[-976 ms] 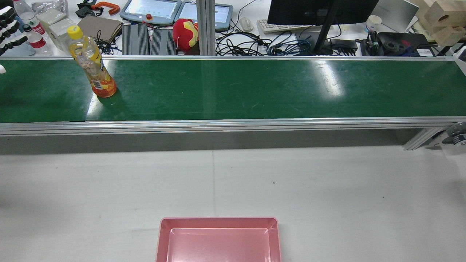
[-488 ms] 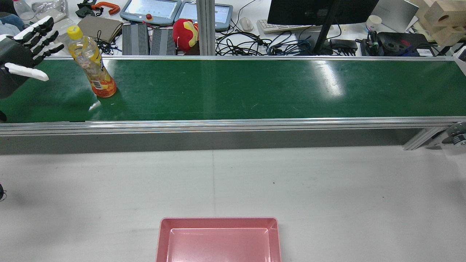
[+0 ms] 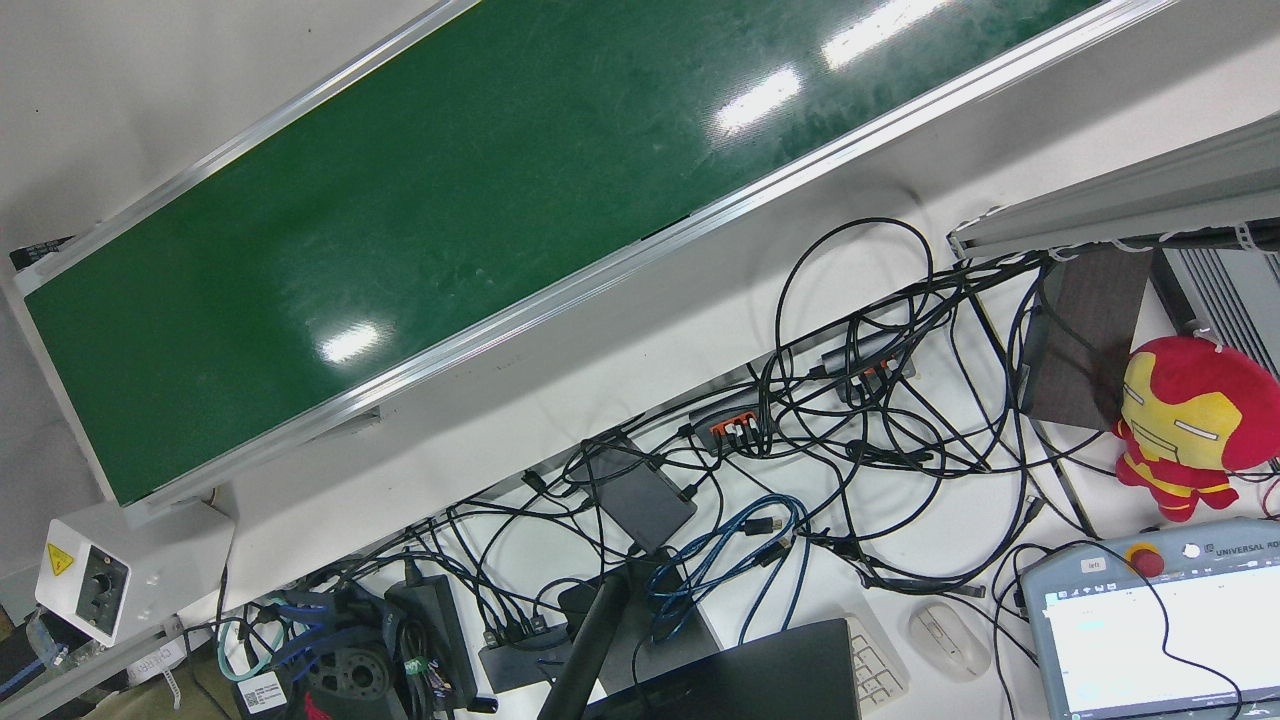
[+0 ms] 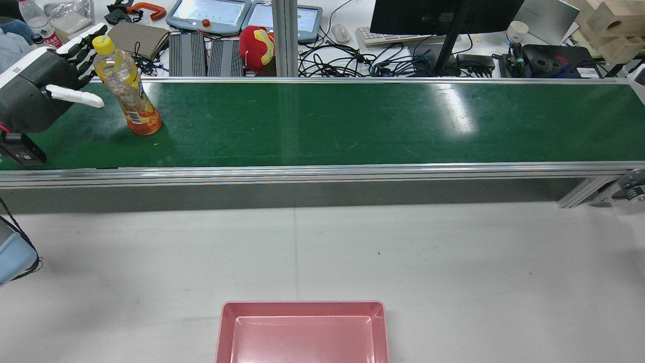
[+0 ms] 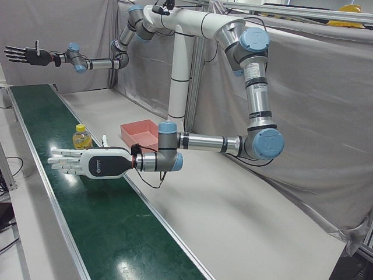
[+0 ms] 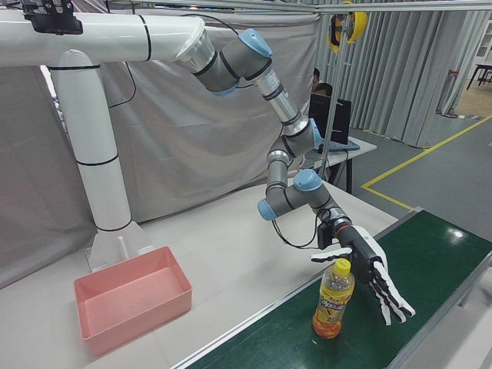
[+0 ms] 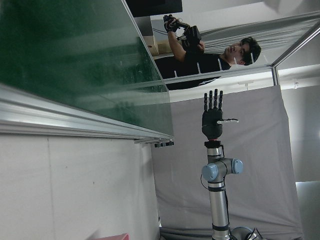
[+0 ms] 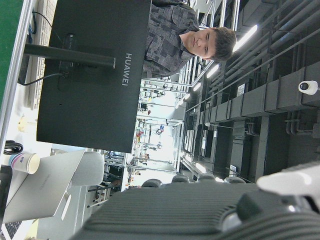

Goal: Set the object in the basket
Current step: 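Close the left hand fingers around the orange drink bottle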

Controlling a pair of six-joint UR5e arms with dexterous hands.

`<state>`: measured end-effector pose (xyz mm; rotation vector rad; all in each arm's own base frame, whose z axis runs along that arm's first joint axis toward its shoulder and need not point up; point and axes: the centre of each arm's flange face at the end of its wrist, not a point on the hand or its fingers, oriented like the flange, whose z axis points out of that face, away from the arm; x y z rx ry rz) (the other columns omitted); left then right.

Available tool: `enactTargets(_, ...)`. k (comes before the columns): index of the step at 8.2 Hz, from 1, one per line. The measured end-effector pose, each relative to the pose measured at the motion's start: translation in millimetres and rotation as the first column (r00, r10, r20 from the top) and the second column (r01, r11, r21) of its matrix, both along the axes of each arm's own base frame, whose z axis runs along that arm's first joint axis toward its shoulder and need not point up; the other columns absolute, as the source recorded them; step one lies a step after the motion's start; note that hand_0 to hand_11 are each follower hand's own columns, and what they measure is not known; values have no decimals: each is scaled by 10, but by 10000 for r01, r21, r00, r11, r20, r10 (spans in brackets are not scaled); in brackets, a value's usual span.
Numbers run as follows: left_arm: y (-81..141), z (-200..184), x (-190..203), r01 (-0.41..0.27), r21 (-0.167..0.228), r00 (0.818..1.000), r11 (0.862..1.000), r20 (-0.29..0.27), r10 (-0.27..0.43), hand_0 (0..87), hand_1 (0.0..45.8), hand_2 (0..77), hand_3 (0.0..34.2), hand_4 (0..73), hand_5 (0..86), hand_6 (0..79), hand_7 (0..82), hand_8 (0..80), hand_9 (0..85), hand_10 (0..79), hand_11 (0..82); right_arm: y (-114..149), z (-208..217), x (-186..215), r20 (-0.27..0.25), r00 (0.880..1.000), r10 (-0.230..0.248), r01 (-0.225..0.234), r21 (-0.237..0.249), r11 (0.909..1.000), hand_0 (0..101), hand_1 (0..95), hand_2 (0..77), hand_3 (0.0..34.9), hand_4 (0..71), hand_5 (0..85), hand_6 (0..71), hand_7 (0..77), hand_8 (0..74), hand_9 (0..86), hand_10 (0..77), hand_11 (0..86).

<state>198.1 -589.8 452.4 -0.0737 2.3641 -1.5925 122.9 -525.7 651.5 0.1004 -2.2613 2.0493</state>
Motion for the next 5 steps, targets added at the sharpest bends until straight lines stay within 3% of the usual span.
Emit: enactTargets(5, -102, -88, 231, -168, 46, 9998, 9998, 99, 167, 585, 169, 0, 2, 93, 60, 5, 5, 38, 55, 76, 131, -1, -5, -2, 1, 10000, -14, 14, 10, 10000, 2, 0, 0, 2, 0, 0, 0, 5, 0, 0, 0, 0)
